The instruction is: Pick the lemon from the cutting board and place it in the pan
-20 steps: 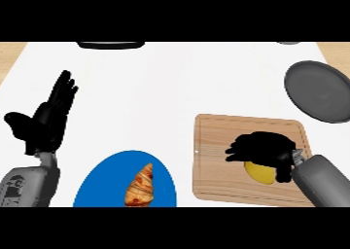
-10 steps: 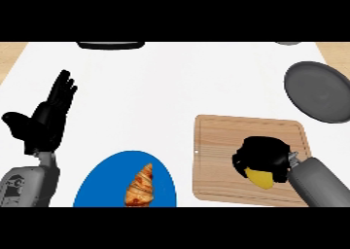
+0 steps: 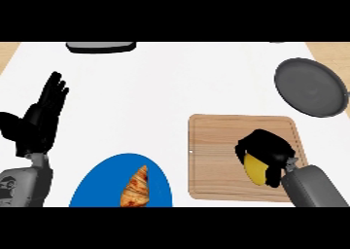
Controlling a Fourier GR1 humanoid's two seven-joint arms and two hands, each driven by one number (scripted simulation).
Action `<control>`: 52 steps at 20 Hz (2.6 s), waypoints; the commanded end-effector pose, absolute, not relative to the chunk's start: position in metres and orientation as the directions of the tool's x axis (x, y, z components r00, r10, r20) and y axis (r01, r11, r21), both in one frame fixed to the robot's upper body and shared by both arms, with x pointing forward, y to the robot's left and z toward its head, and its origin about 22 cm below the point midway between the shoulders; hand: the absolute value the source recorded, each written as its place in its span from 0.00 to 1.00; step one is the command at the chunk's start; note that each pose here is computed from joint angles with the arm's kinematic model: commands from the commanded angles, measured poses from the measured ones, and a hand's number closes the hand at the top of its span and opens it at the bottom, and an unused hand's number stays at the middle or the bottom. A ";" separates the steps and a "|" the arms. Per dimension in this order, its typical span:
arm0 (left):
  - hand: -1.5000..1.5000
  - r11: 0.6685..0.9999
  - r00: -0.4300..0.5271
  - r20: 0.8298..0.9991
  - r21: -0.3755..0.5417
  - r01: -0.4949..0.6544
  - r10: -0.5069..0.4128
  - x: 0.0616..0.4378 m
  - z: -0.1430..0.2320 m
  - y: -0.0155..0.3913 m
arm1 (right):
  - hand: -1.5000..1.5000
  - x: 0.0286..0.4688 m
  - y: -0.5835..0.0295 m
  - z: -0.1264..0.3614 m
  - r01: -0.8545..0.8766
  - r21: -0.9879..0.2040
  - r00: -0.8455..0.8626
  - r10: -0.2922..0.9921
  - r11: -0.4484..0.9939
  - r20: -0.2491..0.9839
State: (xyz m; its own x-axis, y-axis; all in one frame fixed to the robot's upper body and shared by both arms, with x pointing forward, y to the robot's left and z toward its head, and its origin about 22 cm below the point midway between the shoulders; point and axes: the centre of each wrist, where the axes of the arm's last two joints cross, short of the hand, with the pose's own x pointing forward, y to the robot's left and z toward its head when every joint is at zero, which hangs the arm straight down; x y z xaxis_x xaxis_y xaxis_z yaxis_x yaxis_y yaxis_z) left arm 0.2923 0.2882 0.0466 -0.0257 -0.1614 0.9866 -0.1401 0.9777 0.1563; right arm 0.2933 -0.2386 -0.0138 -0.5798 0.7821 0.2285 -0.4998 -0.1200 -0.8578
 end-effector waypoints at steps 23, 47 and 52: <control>0.50 0.984 -0.056 0.986 0.154 -0.093 -0.159 0.303 0.049 0.265 | 1.00 0.317 -0.303 0.127 0.305 -0.698 -0.036 0.740 0.648 0.671; 0.50 0.988 -0.102 0.983 0.153 -0.024 -0.155 0.312 0.056 0.246 | 1.00 0.350 -0.465 0.060 0.415 -0.835 0.207 0.856 0.363 0.474; 0.50 0.989 -0.108 0.983 0.147 -0.009 -0.147 0.317 0.066 0.251 | 0.00 0.344 -0.469 0.044 0.219 -0.747 0.253 0.702 0.628 0.665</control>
State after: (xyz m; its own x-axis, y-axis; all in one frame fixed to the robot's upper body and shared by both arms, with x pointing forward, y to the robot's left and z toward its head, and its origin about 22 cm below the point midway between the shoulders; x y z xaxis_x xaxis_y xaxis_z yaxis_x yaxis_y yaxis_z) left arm 0.3134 0.2518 0.0598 -0.0992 -0.1476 0.9841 -0.0160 0.9890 0.1468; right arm 0.3512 -0.4669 0.0596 0.2243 0.7785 0.5862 0.3440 0.4996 -0.7950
